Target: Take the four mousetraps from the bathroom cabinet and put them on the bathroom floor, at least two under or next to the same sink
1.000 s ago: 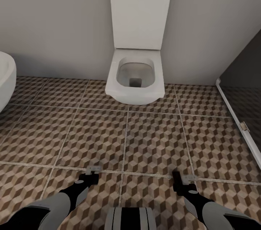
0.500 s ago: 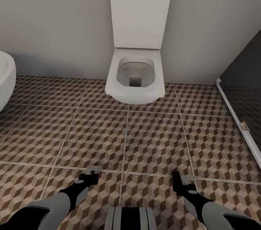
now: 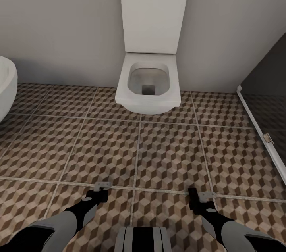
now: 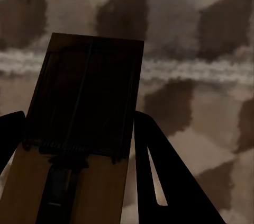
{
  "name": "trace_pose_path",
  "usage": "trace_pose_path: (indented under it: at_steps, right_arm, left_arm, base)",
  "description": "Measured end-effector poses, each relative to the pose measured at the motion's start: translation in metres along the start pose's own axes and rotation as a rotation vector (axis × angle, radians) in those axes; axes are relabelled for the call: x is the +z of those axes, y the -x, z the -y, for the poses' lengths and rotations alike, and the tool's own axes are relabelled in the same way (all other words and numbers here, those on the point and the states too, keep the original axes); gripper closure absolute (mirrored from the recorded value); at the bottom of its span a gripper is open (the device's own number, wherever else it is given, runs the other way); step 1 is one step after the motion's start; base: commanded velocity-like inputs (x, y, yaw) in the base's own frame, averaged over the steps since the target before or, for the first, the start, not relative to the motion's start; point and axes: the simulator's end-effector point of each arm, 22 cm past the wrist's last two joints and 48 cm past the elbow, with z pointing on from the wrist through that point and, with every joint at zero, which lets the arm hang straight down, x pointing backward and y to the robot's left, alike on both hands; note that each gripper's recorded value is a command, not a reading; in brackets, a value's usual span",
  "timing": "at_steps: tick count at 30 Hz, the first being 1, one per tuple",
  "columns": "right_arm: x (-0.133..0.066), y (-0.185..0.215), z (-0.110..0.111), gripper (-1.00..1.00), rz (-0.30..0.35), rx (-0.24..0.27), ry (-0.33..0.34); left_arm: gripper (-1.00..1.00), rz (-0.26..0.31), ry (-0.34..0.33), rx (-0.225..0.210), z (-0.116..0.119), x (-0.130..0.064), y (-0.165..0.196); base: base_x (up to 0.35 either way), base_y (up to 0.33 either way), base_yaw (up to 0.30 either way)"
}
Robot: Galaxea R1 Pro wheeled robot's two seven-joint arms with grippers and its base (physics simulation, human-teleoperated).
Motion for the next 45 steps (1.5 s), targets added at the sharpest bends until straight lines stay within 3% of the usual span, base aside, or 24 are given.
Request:
trace_pose_path:
  at_steps: [15, 26, 32, 45]
  right_arm:
    - [0.006, -0.005, 0.000, 1.00, -0.007, -0.003, -0.004]
    - [0.006, 0.016, 0.016, 1.00, 0.040, 0.006, -0.072]
    - [0.005, 0.025, 0.019, 1.00, 0.082, 0.012, -0.102]
    - [0.003, 0.024, 0.010, 1.00, 0.083, 0.016, -0.097]
  left_arm:
    - [1.00, -0.019, 0.001, 0.001, 0.000, 0.006, -0.011]
    - [1.00, -0.014, -0.003, 0.017, 0.001, 0.006, -0.010]
    - [1.00, 0.021, -0.002, 0.020, 0.000, 0.006, -0.003]
    - [1.00, 0.088, 0.007, 0.018, -0.008, 0.005, 0.011]
  base:
    - [0.000, 0.000, 0.000]
    - [0.000, 0.000, 0.000]
    - [0.000, 0.000, 0.000]
    - [0.000, 0.000, 0.000]
